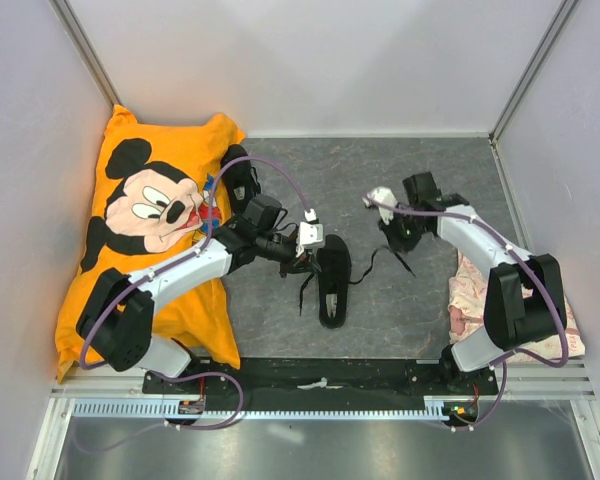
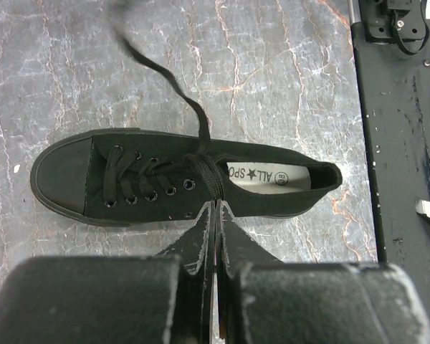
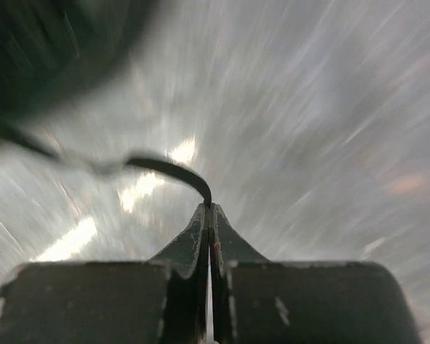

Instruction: Tie the shoes

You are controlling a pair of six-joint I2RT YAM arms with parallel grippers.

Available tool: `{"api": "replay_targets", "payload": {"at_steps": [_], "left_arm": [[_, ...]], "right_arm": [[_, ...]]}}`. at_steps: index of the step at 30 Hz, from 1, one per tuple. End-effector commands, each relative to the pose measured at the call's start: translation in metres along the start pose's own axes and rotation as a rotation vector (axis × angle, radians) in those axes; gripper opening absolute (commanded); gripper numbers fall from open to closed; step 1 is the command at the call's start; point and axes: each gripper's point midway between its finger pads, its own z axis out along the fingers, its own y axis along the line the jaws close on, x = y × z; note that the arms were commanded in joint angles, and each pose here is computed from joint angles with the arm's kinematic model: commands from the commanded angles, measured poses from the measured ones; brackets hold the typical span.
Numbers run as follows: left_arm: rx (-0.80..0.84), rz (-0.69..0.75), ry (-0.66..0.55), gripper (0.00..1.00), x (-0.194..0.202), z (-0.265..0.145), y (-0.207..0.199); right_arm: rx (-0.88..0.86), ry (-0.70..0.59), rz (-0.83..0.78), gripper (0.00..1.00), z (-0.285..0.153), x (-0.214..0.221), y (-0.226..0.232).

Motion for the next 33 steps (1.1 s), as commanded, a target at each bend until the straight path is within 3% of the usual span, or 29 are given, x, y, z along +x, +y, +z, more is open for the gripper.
{"api": "replay_targets", "payload": {"at_steps": [1,6,15,29,32,33], "left_arm": [[0.01,0.084,-0.059,0.02,-0.018,-0.005,-0.006],[0.007,0.109,-0.072,0.02,-0.019,-0.005,-0.006],[-0.005,0.14,-0.079,0.02,-0.011,-0.008,-0.012],[-0.028,0.132,-0.072,0.01,-0.002,-0.01,-0.015],[-0.032,0.13,-0.064,0.01,0.002,-0.01,-0.016],[-0.032,0.133,-0.064,0.01,0.003,-0.01,-0.016]], "right_arm": [[-0.025,-0.331,0.011,0.0,-0.053,-0.114,-0.003],[-0.116,-0.415,-0.046,0.0,-0.044,-0.175,0.035],[-0.243,-0.47,-0.082,0.0,0.001,-0.235,0.104],[-0.45,-0.405,-0.039,0.02,0.052,-0.244,0.182],[-0.47,-0.355,-0.033,0.41,0.057,-0.232,0.183],[-0.462,-0.362,-0.04,0.59,0.049,-0.233,0.18]]}}
